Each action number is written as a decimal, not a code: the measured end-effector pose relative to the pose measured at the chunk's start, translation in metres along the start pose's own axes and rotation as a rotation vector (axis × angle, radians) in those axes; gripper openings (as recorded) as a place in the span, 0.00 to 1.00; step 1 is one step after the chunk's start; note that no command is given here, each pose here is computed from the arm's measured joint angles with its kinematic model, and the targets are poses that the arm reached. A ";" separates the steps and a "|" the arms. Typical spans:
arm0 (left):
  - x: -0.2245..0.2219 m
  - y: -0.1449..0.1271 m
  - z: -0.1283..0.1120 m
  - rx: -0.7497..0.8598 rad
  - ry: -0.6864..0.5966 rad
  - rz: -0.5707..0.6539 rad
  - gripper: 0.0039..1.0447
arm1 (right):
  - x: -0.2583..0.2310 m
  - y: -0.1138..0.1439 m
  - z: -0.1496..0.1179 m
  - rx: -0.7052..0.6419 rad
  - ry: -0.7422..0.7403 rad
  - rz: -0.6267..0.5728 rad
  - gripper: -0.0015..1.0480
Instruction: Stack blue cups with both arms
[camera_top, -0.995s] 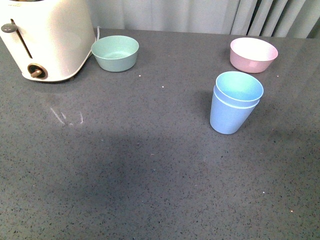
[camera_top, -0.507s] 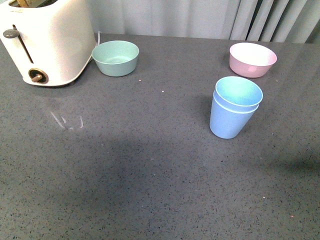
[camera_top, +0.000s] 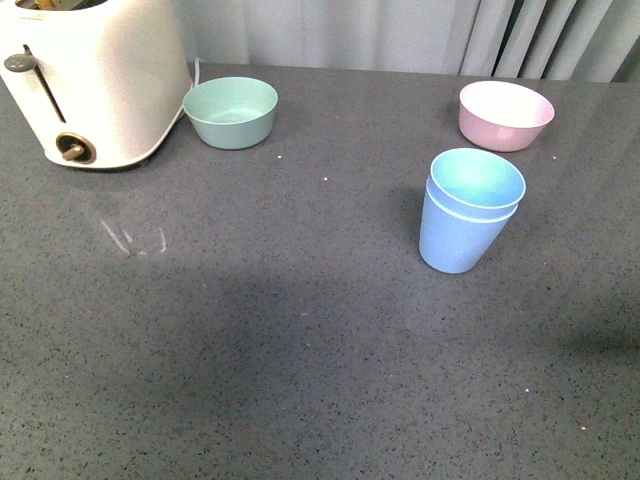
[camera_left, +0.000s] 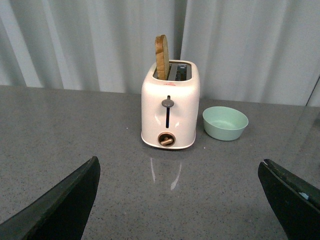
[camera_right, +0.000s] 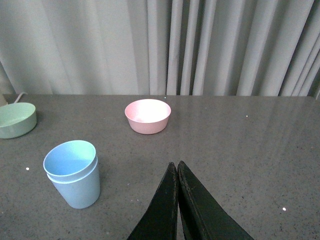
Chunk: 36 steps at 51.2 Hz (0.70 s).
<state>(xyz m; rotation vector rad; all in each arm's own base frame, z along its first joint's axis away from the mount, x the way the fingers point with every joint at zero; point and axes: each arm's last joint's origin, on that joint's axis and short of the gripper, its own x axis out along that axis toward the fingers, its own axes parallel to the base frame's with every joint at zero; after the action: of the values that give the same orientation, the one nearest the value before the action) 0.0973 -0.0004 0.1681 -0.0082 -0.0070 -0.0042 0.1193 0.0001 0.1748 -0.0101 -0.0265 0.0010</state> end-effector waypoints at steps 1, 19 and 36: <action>0.000 0.000 0.000 0.000 0.000 0.000 0.92 | 0.000 0.000 0.000 0.000 0.003 0.000 0.02; 0.000 0.000 0.000 0.000 0.000 0.000 0.92 | -0.009 0.000 0.000 0.000 0.002 0.000 0.02; 0.000 0.000 0.000 0.000 0.000 0.000 0.92 | -0.023 0.000 -0.003 0.000 0.008 0.000 0.02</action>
<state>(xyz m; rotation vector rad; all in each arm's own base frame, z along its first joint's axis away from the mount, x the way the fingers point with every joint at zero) 0.0973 -0.0004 0.1681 -0.0082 -0.0070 -0.0042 0.0967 0.0001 0.1711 -0.0101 -0.0181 0.0007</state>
